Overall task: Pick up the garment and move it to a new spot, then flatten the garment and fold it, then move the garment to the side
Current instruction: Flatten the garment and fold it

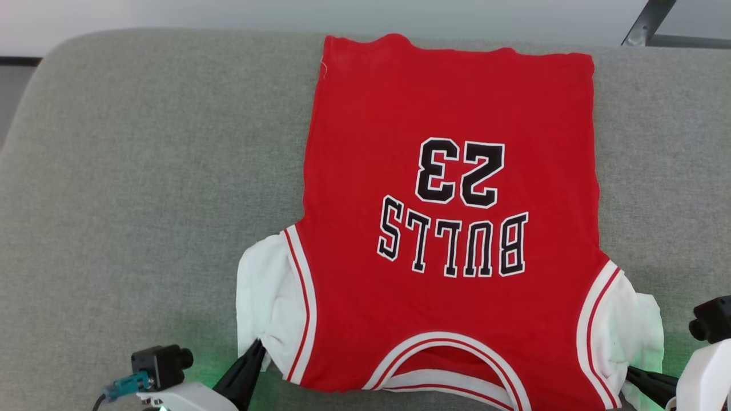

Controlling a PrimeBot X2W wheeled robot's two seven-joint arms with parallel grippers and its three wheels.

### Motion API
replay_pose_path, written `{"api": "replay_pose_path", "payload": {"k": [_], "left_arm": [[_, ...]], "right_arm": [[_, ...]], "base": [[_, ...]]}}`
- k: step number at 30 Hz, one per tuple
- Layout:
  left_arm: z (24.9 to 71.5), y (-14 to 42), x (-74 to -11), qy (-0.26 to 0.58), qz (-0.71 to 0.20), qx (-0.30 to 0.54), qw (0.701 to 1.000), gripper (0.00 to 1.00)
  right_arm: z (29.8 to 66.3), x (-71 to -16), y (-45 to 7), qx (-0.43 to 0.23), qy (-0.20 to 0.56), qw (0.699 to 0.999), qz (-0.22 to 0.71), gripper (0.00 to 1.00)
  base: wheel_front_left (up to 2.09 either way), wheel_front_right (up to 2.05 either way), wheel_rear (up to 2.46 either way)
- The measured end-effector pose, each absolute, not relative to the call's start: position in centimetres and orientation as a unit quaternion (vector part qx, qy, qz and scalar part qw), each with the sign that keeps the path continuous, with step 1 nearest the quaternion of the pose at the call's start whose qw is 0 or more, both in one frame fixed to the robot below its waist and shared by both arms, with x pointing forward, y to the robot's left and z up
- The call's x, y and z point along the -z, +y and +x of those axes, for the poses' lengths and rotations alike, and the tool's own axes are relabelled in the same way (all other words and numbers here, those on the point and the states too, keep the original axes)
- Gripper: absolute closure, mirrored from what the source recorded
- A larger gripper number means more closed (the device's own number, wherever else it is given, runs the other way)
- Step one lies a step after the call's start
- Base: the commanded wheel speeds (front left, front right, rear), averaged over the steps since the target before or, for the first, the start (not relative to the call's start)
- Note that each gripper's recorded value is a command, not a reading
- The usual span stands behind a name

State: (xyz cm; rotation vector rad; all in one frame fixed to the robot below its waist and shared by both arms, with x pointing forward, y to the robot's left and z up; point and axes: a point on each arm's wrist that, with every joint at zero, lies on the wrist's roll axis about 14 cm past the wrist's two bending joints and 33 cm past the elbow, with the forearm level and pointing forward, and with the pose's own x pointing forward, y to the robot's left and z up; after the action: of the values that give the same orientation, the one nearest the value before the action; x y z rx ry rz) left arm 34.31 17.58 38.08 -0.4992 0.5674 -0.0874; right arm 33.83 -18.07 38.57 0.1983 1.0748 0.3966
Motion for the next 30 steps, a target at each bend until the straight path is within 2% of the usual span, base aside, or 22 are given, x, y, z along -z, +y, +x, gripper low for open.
{"api": "replay_pose_path", "payload": {"k": [7,8,9,11,16,22,30], "left_arm": [[34.7,17.6,-36.7,0.289,-0.245,0.042,0.924,1.00],[34.7,17.6,-36.6,0.290,-0.245,0.042,0.924,1.00],[34.8,17.6,-36.5,0.290,-0.245,0.043,0.924,1.00],[34.9,17.5,-36.6,0.288,-0.245,0.045,0.925,1.00],[35.1,17.5,-36.9,0.281,-0.246,0.047,0.926,1.00],[35.2,17.4,-37.7,0.269,-0.244,0.049,0.931,1.00],[37.1,16.2,-38.7,0.250,-0.230,0.076,0.938,1.00]], "right_arm": [[34.2,-36.9,-18.0,-0.185,0.510,0.835,0.090,1.00],[34.3,-37.0,-18.0,-0.186,0.505,0.838,0.090,0.93],[34.5,-37.0,-17.9,-0.185,0.497,0.843,0.092,0.57],[34.9,-37.4,-17.6,-0.189,0.480,0.851,0.095,0.00],[37.3,-40.8,-17.7,-0.200,0.415,0.882,0.096,0.00],[41.9,-47.6,-19.7,-0.200,0.321,0.922,0.080,0.00],[52.5,-53.2,-20.7,-0.164,0.225,0.960,0.021,0.00]], "base": [[0.00,0.00,0.00],[0.00,0.00,0.00],[0.00,0.00,0.00],[0.00,0.00,0.00],[0.00,0.00,0.00],[0.00,0.00,0.00],[0.00,0.00,0.00]]}}
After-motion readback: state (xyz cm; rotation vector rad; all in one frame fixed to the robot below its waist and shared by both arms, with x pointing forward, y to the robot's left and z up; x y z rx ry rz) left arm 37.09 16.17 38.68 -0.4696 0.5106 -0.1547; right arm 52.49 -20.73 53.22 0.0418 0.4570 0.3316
